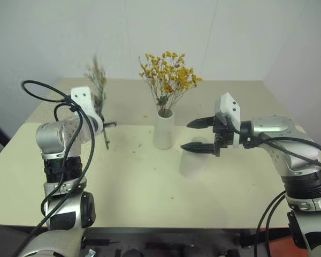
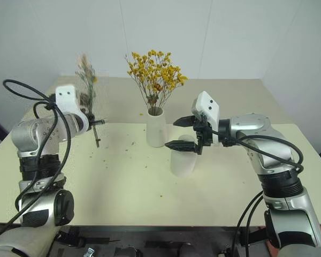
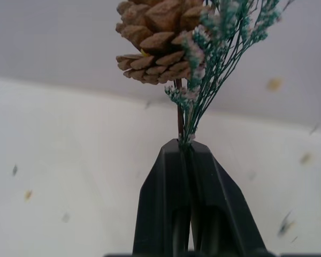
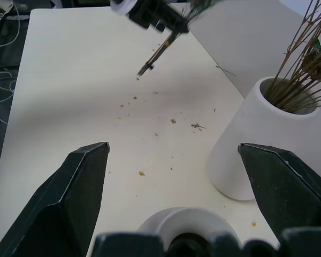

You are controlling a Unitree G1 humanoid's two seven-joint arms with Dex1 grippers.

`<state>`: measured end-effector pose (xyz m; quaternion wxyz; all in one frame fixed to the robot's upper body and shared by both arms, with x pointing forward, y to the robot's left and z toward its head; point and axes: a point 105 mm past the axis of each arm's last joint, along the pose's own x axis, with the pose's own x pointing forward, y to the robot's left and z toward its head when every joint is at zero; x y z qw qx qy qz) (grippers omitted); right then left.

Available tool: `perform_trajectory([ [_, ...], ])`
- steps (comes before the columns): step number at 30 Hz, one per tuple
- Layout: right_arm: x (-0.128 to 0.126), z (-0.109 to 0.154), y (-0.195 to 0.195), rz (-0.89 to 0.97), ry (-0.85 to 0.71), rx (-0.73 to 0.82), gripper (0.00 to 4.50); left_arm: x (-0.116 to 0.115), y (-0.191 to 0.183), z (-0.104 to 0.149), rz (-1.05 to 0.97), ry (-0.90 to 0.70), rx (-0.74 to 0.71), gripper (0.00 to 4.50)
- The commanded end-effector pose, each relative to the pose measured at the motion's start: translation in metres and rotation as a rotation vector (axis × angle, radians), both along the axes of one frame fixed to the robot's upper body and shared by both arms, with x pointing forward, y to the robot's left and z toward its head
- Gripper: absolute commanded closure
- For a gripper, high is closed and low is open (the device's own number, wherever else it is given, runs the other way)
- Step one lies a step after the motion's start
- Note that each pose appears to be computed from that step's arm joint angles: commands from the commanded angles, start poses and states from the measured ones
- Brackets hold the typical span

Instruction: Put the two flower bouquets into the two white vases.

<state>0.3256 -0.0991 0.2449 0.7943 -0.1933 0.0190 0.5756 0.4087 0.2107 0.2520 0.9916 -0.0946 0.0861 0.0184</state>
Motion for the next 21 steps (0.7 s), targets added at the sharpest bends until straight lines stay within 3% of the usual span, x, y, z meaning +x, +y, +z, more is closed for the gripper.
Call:
perform_trajectory([
  [1,-0.001,0.020,-0.006,-0.010,-0.079,0.015,0.00,-0.013,-0.012,0.062,-0.135,-0.322,-0.070,4.46],
  [4,-0.001,0.022,-0.010,-0.027,-0.087,0.011,0.00,-0.026,-0.023,0.083,-0.300,-0.466,-0.111,4.46],
  [11,-0.003,0.020,-0.022,-0.075,-0.087,0.002,0.00,-0.057,-0.035,0.105,-0.659,-0.637,-0.147,4.46],
  [16,-0.006,0.018,-0.032,-0.116,-0.086,-0.001,0.00,-0.079,-0.038,0.108,-0.894,-0.668,-0.156,4.46],
  [21,-0.007,0.018,-0.040,-0.155,-0.088,-0.005,0.00,-0.086,-0.057,0.101,-1.022,-0.654,-0.143,4.46],
])
